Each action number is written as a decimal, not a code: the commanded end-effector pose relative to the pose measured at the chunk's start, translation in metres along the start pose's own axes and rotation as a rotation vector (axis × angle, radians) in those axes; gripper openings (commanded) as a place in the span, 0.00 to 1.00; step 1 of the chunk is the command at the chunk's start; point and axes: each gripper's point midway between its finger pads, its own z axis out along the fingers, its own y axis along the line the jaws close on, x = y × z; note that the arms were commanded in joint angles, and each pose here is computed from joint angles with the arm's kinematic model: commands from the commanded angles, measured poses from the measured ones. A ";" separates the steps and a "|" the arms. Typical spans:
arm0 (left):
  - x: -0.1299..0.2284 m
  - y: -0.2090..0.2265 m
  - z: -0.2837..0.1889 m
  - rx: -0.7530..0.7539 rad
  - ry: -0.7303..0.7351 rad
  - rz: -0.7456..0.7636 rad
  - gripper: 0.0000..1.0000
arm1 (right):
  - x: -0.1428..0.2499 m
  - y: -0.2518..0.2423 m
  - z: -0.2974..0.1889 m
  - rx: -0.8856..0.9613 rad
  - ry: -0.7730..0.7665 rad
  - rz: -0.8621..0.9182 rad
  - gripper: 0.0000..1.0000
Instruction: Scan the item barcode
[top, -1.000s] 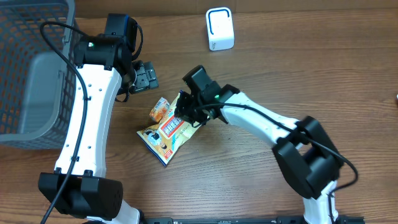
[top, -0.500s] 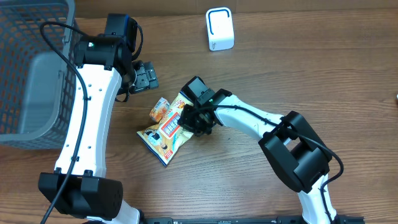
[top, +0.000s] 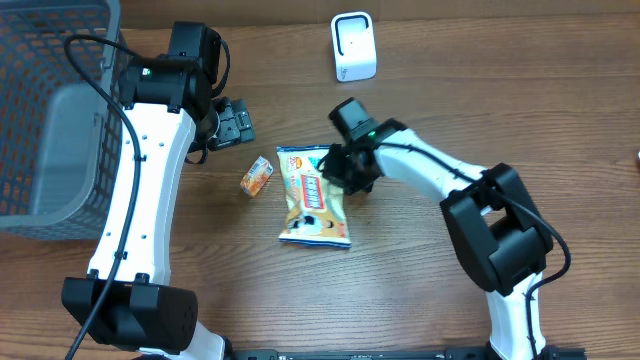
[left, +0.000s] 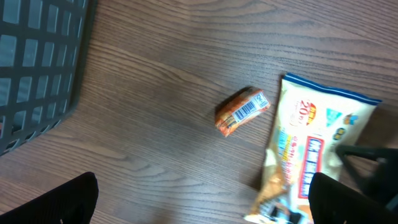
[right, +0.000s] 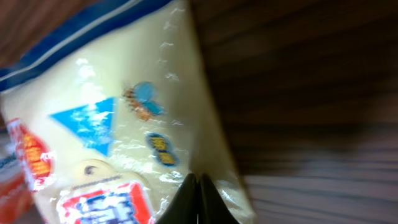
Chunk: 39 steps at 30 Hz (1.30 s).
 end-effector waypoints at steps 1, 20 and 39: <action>-0.002 -0.001 0.000 0.002 -0.003 0.011 1.00 | -0.017 -0.001 -0.016 -0.024 0.013 -0.074 0.04; -0.002 -0.001 0.000 0.002 -0.003 0.011 1.00 | 0.049 0.048 -0.057 -0.087 0.191 -0.412 0.04; -0.002 -0.001 0.000 0.002 -0.003 0.011 1.00 | 0.098 -0.009 0.014 0.100 0.213 -0.353 0.04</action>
